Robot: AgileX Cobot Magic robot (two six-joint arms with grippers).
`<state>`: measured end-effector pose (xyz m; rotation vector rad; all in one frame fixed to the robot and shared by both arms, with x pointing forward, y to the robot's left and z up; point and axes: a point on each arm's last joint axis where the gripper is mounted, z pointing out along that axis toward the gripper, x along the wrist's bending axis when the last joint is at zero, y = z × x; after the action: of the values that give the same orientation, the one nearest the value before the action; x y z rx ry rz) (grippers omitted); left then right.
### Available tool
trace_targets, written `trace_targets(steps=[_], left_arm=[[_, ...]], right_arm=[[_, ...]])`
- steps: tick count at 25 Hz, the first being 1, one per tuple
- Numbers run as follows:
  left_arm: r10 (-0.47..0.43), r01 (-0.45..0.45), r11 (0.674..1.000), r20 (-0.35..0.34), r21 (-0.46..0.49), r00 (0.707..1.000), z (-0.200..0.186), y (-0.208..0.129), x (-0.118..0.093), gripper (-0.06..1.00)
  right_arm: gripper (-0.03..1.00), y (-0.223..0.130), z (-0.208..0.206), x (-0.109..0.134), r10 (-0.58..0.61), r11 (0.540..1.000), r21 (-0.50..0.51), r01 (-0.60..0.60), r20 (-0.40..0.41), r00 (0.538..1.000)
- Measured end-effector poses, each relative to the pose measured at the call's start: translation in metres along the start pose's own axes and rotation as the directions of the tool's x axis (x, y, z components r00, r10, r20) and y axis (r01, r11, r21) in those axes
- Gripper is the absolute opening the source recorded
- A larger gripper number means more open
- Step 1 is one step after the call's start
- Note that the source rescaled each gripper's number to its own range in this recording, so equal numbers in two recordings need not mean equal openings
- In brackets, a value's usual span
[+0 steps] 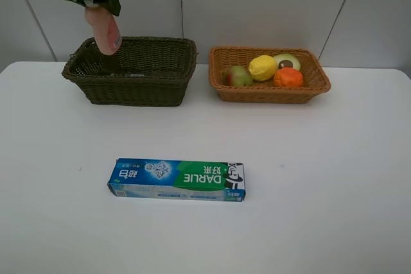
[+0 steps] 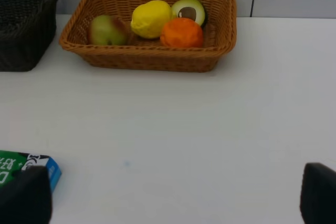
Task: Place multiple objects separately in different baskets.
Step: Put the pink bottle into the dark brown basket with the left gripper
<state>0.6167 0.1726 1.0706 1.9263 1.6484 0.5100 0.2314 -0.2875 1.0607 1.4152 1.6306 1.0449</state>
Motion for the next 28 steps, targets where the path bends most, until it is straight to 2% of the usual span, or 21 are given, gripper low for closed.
trace_targets(steps=[6,15,28], left_arm=[[0.036,-0.036,0.998,-0.004,-0.059,0.999,0.035,0.002,-0.001,0.45],[0.084,-0.085,0.993,-0.015,-0.079,0.996,0.085,-0.007,0.001,0.45],[0.057,-0.062,0.993,-0.053,-0.101,0.997,0.124,-0.013,0.035,0.45]], right_arm=[[1.00,0.000,0.000,0.000,0.000,1.000,0.000,0.000,0.000,1.000],[1.00,0.000,0.000,0.000,0.000,1.000,0.000,0.000,0.000,1.000],[1.00,0.000,0.000,0.000,0.000,1.000,0.000,0.000,0.000,1.000]])
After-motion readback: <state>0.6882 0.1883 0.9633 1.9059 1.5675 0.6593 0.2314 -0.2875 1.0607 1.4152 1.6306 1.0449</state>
